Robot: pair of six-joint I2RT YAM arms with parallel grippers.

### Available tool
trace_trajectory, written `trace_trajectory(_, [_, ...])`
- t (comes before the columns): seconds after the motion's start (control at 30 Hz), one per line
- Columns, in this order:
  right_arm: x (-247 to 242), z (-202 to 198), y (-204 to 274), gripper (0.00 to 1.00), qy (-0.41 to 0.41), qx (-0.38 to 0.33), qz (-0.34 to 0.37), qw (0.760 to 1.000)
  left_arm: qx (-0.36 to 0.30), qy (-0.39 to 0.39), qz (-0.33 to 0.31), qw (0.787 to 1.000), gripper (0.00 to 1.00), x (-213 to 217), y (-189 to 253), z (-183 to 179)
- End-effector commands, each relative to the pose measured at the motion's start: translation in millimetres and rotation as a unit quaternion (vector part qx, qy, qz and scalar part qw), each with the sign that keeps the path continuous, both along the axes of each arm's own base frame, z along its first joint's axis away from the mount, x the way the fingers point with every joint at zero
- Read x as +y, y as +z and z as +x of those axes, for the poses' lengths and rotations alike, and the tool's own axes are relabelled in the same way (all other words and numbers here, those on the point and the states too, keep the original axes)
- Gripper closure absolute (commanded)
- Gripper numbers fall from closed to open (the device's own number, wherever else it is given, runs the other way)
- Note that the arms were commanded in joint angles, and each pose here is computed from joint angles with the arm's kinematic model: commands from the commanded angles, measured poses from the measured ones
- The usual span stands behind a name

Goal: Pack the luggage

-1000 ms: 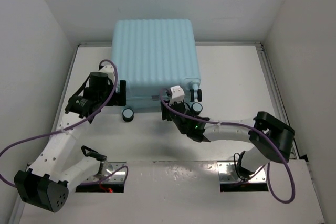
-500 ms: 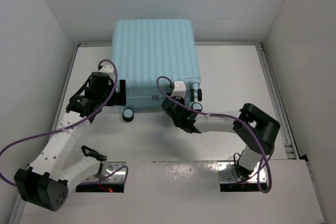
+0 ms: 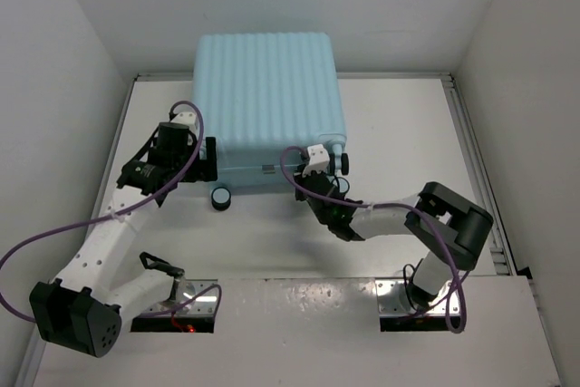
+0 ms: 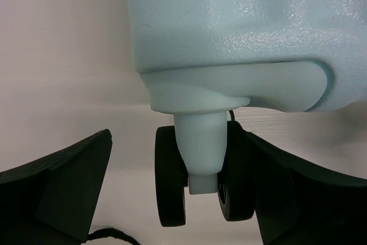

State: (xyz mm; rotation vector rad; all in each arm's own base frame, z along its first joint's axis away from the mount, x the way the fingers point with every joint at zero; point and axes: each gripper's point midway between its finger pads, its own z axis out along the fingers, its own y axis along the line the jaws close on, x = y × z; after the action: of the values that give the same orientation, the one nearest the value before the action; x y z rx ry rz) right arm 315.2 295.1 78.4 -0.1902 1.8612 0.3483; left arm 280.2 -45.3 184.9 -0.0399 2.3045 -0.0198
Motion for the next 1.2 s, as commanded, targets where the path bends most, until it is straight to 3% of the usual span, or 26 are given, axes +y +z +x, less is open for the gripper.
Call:
trace_trajectory(0.0, [-21.1,10.9,33.5,1.0,-0.016,-0.053,0.018,0.998,-0.008,0.011,-0.014,1.0,0.0,0.5,1.6,5.3])
trace_trajectory(0.53, [-79.7,10.5,19.9,1.0,-0.054,-0.047,-0.018,0.997,0.025,0.046,0.012,0.999,0.0,16.6,-11.7,4.2])
trace_trajectory(0.57, [-80.8,9.4,19.5,1.0,-0.054,-0.047,-0.018,0.997,0.017,0.04,0.003,0.999,0.04,12.8,-9.2,7.9])
trace_trajectory(0.7, [-103.1,10.9,10.8,1.0,-0.073,-0.04,-0.027,0.996,0.037,0.006,-0.032,0.999,0.33,-1.9,-23.3,12.2])
trace_trajectory(0.73, [-106.6,10.2,10.4,1.0,-0.073,-0.041,-0.028,0.996,0.039,-0.004,-0.048,0.998,0.47,-7.1,-25.0,15.2])
trace_trajectory(0.83, [-126.7,17.2,12.6,1.0,-0.088,-0.049,-0.037,0.994,0.05,-0.015,-0.081,0.995,0.63,-20.8,-31.2,20.6])
trace_trajectory(1.17, [-190.2,66.6,28.7,1.0,-0.17,-0.072,-0.019,0.983,0.055,0.034,-0.162,0.985,0.9,-32.6,-37.4,55.0])
